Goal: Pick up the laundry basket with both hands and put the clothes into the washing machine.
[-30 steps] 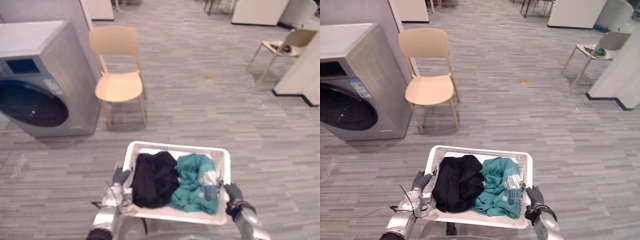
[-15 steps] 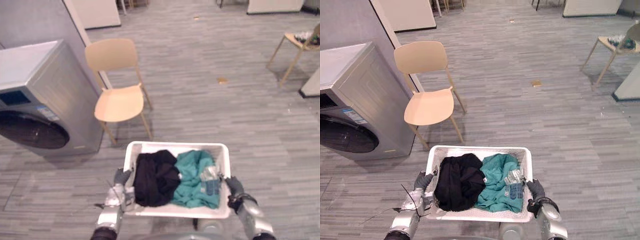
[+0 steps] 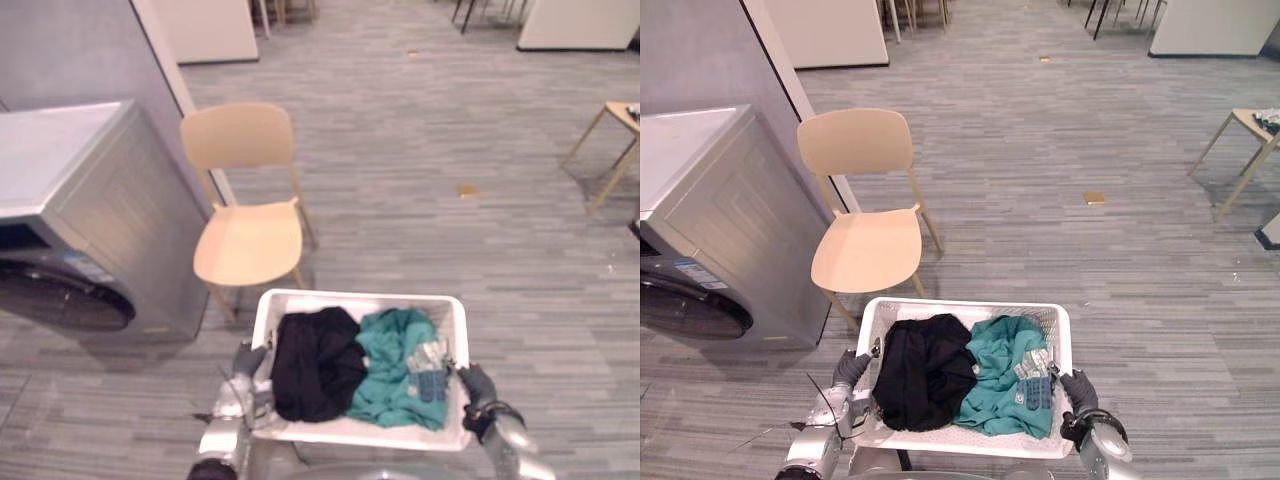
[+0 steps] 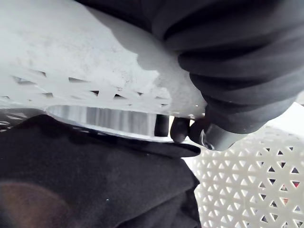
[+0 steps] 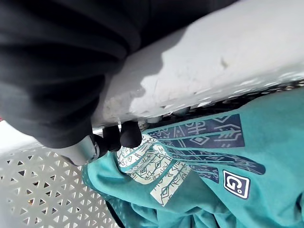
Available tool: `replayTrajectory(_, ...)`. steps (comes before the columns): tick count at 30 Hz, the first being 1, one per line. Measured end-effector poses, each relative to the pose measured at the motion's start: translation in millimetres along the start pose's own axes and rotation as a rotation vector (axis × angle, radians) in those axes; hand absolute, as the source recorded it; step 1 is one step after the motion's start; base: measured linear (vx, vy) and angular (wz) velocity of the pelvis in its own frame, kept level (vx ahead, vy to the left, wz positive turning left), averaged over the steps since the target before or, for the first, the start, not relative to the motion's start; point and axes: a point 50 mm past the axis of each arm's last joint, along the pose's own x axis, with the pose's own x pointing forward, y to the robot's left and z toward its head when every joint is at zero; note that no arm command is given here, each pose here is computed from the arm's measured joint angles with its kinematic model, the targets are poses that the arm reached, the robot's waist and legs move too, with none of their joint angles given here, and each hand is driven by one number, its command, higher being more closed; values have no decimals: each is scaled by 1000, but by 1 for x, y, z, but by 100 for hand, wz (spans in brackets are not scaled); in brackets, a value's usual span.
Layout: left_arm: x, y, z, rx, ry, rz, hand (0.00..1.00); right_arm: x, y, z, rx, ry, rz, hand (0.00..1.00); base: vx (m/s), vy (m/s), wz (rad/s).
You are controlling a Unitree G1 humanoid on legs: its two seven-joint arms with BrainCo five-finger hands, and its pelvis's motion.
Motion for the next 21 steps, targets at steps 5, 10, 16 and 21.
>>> replayTrajectory(5,3,20,16,43,-67,31,100,8,23,0,43,-13,43,100,394,318,-5)
replayTrajectory(10,2,20,17,44,-71,33,100,8,23,0,43,-14,42,100,395,333,14)
replayTrajectory(16,1,31,22,57,-93,68,100,10,34,-1,46,-11,79,100,340,61,3)
replayTrajectory(21,8,25,33,35,-121,57,100,11,34,15,24,-70,94,100,275,-218,25)
